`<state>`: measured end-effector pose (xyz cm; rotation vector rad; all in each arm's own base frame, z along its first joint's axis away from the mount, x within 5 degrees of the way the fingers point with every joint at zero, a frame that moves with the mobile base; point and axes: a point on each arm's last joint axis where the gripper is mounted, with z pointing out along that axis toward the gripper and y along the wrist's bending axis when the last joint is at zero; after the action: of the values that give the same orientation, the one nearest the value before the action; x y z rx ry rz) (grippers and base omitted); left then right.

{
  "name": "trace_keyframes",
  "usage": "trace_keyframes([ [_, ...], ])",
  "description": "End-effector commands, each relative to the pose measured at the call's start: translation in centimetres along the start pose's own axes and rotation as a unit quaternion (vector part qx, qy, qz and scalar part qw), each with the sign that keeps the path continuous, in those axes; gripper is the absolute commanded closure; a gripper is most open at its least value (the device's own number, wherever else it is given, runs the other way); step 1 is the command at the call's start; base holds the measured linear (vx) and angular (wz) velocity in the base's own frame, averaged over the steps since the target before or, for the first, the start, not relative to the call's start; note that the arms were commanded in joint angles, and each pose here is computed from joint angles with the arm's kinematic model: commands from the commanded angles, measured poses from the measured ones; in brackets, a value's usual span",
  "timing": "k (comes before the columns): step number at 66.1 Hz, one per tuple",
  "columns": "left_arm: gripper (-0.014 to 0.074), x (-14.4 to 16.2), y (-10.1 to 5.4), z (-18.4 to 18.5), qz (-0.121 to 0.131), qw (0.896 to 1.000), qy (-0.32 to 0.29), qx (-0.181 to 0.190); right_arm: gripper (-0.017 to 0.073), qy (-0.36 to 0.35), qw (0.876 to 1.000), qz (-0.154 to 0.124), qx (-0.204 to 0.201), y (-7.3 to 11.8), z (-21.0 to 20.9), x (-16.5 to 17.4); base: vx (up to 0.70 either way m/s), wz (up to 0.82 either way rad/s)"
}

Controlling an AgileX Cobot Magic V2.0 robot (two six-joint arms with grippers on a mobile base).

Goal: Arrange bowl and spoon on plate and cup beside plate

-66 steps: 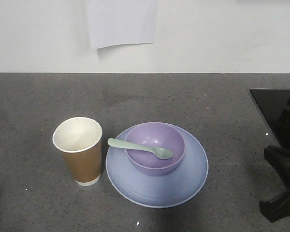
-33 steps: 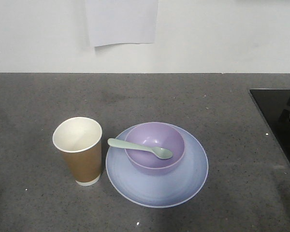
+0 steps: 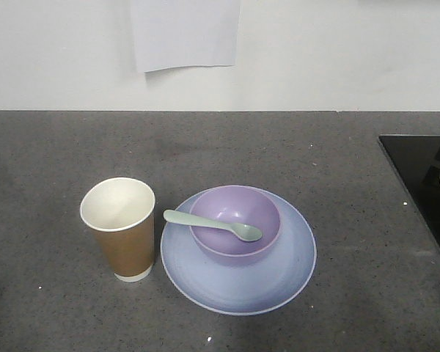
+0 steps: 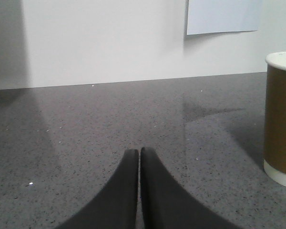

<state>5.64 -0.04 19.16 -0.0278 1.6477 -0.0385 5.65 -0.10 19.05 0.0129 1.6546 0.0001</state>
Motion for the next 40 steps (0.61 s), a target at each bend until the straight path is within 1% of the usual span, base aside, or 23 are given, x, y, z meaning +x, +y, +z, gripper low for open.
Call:
trace_keyframes([
  [1, 0.0601, 0.18, 0.0, 0.04, -0.005, 0.999, -0.034, 0.002, 0.0564, -0.047, 0.999, -0.007, -0.003, 0.08, -0.02, -0.38, 0.0, 0.0],
  [5, 0.0601, 0.18, 0.0, 0.04, -0.005, 0.999, -0.034, 0.002, 0.0564, -0.051, 0.999, 0.0, 0.012, -0.09, -0.03, -0.48, 0.0, 0.0],
  [10, 0.0601, 0.18, 0.0, 0.04, -0.005, 0.999, -0.034, 0.002, 0.0564, -0.053, 0.998, 0.0, 0.03, -0.3, -0.04, -0.52, 0.0, 0.0],
  [15, 0.0601, 0.18, 0.0, 0.04, -0.005, 0.999, -0.034, 0.002, 0.0564, -0.055, 0.998, -0.001, 0.04, -0.41, -0.06, -0.56, 0.0, 0.0],
  [36, 0.0601, 0.18, 0.0, 0.04, -0.005, 0.999, -0.034, 0.002, 0.0564, -0.055, 0.998, -0.003, 0.039, -0.4, -0.05, -0.55, 0.0, 0.0],
  [40, 0.0601, 0.18, 0.0, 0.04, -0.005, 0.999, -0.034, 0.002, 0.0564, -0.055, 0.998, 0.001, 0.039, -0.4, -0.05, -0.55, 0.0, 0.0],
])
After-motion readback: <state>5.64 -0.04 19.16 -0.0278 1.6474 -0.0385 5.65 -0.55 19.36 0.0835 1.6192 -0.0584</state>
